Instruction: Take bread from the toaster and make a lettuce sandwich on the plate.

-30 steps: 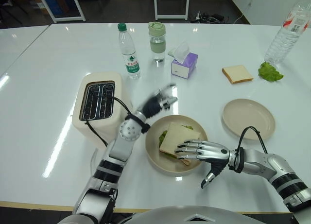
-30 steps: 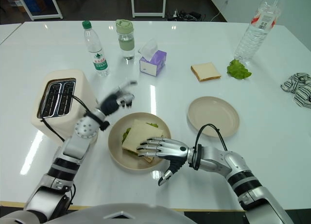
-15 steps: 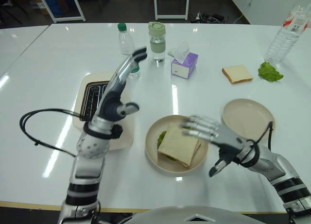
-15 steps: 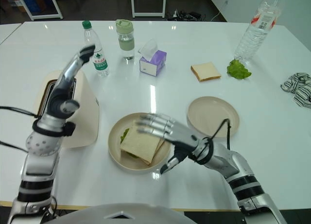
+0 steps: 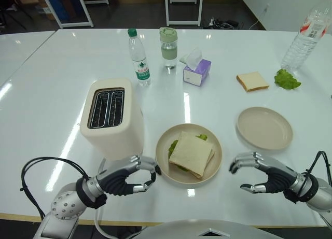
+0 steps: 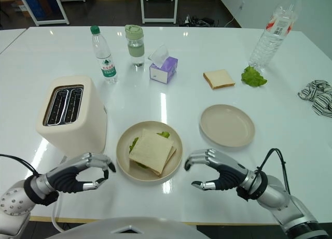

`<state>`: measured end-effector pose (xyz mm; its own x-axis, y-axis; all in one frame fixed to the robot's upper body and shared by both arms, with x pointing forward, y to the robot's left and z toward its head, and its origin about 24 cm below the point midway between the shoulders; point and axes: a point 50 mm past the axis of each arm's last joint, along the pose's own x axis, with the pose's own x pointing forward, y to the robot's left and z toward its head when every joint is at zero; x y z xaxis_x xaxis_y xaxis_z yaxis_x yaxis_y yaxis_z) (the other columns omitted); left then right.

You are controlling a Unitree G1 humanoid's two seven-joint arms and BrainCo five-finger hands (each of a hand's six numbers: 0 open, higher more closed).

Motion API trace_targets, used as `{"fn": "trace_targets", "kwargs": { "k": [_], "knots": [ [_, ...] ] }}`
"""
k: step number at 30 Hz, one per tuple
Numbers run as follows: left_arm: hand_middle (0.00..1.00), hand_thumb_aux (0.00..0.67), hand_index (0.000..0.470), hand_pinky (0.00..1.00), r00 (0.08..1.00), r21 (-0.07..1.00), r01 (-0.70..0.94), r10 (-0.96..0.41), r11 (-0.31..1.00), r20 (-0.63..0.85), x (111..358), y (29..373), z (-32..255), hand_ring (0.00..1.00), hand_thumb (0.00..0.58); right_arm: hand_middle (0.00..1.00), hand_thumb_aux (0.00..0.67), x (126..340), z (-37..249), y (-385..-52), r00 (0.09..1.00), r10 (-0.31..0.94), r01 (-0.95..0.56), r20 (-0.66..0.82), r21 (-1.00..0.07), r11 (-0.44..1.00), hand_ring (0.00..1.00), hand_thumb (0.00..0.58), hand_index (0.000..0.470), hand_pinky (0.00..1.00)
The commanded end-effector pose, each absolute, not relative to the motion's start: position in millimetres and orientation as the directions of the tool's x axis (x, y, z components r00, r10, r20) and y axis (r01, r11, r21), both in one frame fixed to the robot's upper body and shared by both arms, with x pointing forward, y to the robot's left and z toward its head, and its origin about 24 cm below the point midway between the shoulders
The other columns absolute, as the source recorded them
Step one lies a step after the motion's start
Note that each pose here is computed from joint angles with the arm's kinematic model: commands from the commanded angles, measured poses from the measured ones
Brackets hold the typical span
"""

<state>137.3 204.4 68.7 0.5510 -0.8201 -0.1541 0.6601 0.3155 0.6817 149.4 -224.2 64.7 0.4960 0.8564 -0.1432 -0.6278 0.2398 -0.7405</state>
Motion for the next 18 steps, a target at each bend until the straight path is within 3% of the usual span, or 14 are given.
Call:
{"fn": "trace_targets", "kwargs": {
  "k": [1, 7, 18],
  "knots": [
    [1.0, 0.67, 0.47, 1.0, 0.431, 0.628, 0.77, -0.817, 0.111, -0.384, 133, 203, 29, 1.0, 0.58, 1.0, 0.67, 150, 40, -222, 0.403, 0.848, -0.707, -0.346, -0.705, 0.048, 1.0, 0.58, 0.47, 1.0],
    [1.0, 0.67, 0.47, 1.0, 0.409, 0.619, 0.783, -0.803, 0.065, -0.433, 144, 192, -3, 1.0, 0.58, 1.0, 0.67, 159, 20, -194, 0.381, 0.867, -0.685, -0.321, -0.728, 0.032, 1.0, 0.58, 0.47, 1.0],
    [1.0, 0.67, 0.47, 1.0, 0.488, 0.655, 0.744, -0.777, 0.131, -0.398, 182, 165, -35, 1.0, 0.58, 1.0, 0.67, 205, 1, -167, 0.636, 0.765, -0.445, -0.103, -0.858, 0.255, 1.0, 0.58, 0.47, 1.0]
  ]
}}
